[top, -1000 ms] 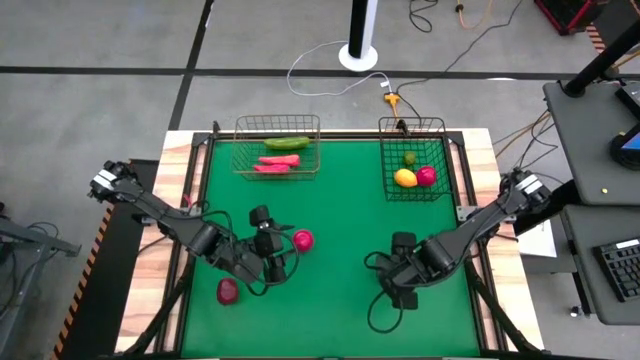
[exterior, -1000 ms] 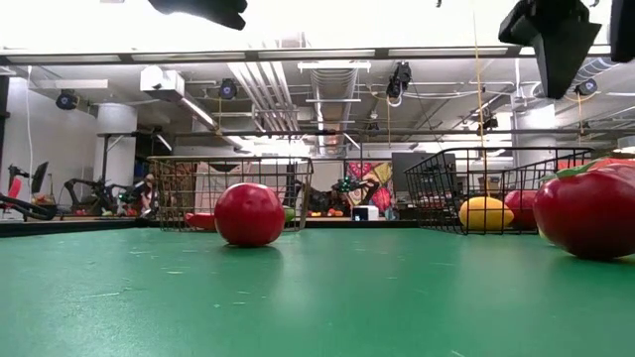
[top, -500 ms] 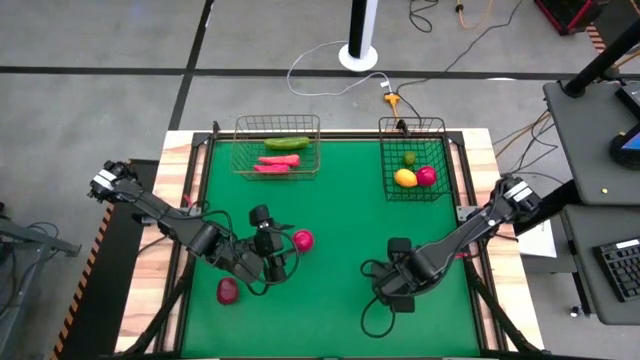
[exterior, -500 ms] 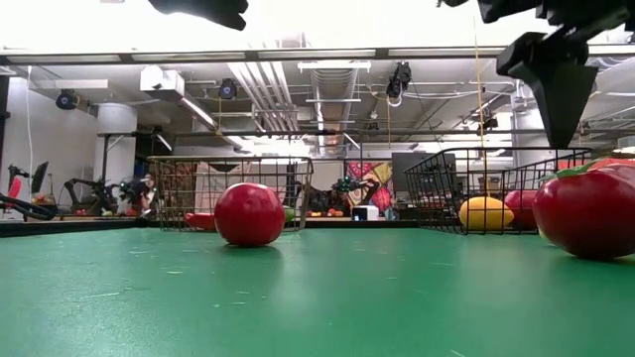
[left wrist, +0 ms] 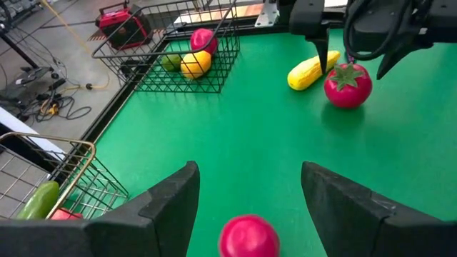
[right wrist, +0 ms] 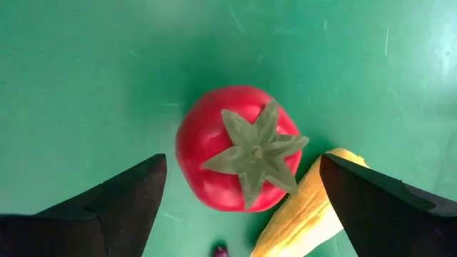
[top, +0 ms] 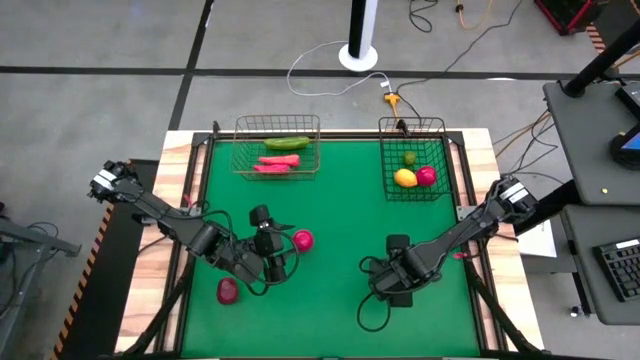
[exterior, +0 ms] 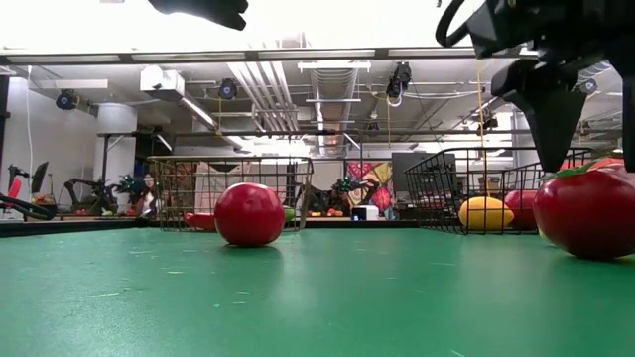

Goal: Sort produce into baskets
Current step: Put the tomato into the black wire basket

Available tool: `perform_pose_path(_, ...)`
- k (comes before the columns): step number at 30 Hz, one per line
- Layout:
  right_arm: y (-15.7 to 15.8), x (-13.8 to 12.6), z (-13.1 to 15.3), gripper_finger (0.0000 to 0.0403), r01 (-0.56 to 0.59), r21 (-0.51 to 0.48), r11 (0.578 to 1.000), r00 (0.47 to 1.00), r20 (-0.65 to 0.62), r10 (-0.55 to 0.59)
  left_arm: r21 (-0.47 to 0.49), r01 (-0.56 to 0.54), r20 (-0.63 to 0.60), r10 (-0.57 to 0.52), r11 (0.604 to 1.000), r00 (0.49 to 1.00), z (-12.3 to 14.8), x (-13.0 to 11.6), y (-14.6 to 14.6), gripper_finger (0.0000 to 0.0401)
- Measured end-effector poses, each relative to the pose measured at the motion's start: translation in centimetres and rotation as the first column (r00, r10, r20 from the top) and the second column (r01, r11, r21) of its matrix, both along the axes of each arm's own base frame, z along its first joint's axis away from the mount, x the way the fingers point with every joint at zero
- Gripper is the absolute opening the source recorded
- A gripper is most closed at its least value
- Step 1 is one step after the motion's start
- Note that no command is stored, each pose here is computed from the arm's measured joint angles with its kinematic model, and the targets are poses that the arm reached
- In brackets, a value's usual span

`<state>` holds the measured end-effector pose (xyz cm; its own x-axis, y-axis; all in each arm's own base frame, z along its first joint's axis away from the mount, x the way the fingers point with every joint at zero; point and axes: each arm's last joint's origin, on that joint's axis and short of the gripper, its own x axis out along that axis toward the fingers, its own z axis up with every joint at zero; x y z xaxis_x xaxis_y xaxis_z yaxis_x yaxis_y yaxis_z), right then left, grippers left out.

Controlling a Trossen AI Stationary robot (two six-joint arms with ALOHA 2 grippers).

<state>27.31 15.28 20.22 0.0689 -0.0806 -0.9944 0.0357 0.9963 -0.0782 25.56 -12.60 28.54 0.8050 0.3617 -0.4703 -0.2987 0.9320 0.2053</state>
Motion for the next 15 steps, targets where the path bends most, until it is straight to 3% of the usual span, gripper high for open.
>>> perform_pose_path(15, -0.6, -0.7, -3.7, 0.0357, -0.024, 0.040, 0.999, 1.000, 0.021, 0.023, -0.001, 0.000, 0.001, 0.000, 1.000, 1.000, 0.0, 0.0, 0.0, 0.0226)
